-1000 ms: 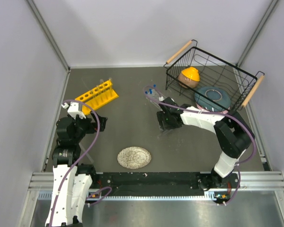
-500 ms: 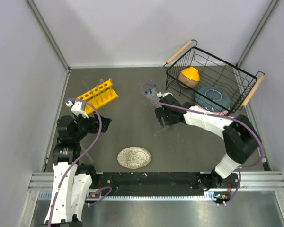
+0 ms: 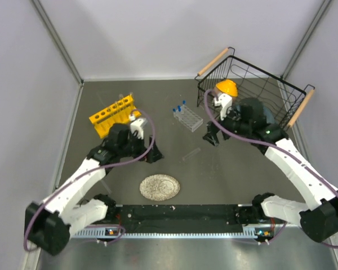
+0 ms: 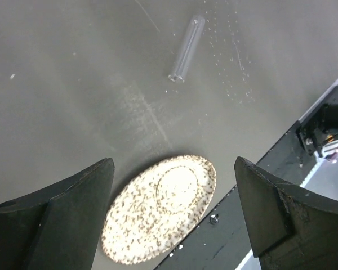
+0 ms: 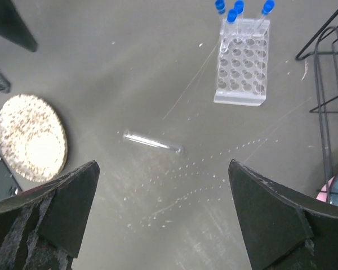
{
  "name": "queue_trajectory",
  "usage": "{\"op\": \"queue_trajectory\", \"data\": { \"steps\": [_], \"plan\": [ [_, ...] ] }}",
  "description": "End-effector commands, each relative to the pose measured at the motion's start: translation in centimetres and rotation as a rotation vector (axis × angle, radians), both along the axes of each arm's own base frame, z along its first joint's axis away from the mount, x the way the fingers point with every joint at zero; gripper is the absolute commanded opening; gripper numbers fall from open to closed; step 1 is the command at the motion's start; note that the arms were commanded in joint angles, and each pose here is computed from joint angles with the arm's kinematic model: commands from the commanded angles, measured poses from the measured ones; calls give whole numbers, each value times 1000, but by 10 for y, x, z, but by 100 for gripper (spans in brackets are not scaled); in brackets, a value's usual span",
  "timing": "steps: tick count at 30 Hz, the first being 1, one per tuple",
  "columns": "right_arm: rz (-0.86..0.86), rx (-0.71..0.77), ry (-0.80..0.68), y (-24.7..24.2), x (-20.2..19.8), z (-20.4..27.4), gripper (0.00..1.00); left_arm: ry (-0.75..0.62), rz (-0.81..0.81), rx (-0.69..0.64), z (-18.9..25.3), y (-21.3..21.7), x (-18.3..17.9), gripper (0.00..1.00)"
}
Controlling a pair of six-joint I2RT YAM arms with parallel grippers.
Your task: Organize the chemistry lab equipment
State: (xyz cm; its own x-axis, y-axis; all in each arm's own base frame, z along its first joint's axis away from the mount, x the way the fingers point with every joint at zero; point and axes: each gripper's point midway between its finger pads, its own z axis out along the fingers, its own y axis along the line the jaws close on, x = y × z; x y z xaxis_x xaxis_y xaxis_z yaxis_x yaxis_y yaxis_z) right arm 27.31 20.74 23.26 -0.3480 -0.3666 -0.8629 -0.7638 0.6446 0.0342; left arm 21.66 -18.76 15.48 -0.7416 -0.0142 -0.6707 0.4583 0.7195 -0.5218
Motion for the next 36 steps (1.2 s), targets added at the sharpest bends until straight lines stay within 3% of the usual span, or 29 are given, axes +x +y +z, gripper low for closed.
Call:
{"op": "queue_trajectory", "data": {
  "steps": [1,9,14,26,36],
  "plan": [
    [274,180,76,-4,-36,-2,99,-71,0,106,10,-27,30,92],
    [281,232,18,-18,-47,15,99,-92,-224,321,-24,-103,64,86],
    [298,279,16,-20,-54,27,99,-11,-286,435,-51,-134,80,79],
    [299,291,26,-21,-54,27,99,99,-368,530,-110,-156,57,64],
    [286,282,46,-22,-49,20,99,103,-384,565,-125,-163,40,58]
  ]
}}
